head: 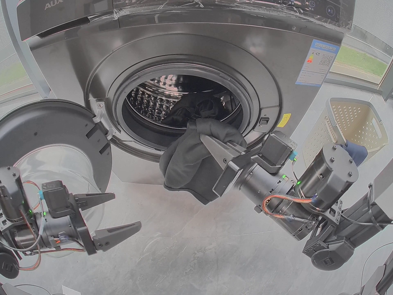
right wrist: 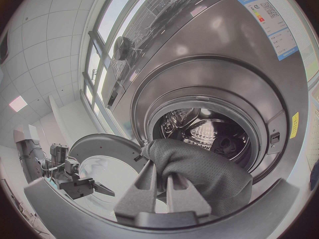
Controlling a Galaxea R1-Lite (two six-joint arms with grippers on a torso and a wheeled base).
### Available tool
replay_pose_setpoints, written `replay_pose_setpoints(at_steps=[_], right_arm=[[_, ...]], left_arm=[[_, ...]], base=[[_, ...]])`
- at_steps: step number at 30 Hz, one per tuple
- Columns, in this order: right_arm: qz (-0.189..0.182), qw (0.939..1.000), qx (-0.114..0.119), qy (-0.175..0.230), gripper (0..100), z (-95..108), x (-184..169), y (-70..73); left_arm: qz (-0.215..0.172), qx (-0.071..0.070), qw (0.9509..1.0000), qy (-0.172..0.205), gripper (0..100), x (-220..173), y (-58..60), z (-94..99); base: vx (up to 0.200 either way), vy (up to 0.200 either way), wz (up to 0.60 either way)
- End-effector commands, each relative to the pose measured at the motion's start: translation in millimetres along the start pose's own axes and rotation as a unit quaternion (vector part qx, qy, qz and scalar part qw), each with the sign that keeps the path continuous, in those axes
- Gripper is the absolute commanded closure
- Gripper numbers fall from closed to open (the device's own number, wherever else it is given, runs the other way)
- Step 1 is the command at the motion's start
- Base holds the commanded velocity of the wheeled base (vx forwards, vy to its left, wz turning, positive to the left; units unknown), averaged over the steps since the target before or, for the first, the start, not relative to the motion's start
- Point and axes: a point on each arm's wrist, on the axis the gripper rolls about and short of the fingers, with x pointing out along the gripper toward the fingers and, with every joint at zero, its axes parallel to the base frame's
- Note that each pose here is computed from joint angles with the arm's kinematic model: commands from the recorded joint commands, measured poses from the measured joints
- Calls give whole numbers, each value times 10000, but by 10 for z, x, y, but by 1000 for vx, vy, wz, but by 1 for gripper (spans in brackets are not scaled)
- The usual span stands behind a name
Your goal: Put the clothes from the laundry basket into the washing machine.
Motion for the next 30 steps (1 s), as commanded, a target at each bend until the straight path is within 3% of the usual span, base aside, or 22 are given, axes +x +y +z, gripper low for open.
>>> replay_pose_setpoints(at_steps=[1, 17, 22, 26, 30], right_arm=[[1, 10000, 10, 30, 100, -31, -3, 7], [104, 9999, 36, 40, 100, -42, -2, 78], [102, 9999, 35, 47, 100, -42, -9, 77], [101, 9999, 34, 55, 100, -45, -11, 76], [114, 9999, 38, 66, 100, -49, -15, 85]], left_arm=[[-139, -311, 9983, 466, 0, 342, 115, -170], [-282, -479, 9957, 738, 0, 778, 253, -278], [-275, -434, 9973, 522, 0, 963, 333, -321], [-308, -520, 9976, 348, 0, 1082, 374, -380], [-326, -494, 9979, 251, 0, 1212, 420, -467]], base=[[0, 0, 0], [0, 0, 0], [0, 0, 0], [0, 0, 0], [0, 0, 0]])
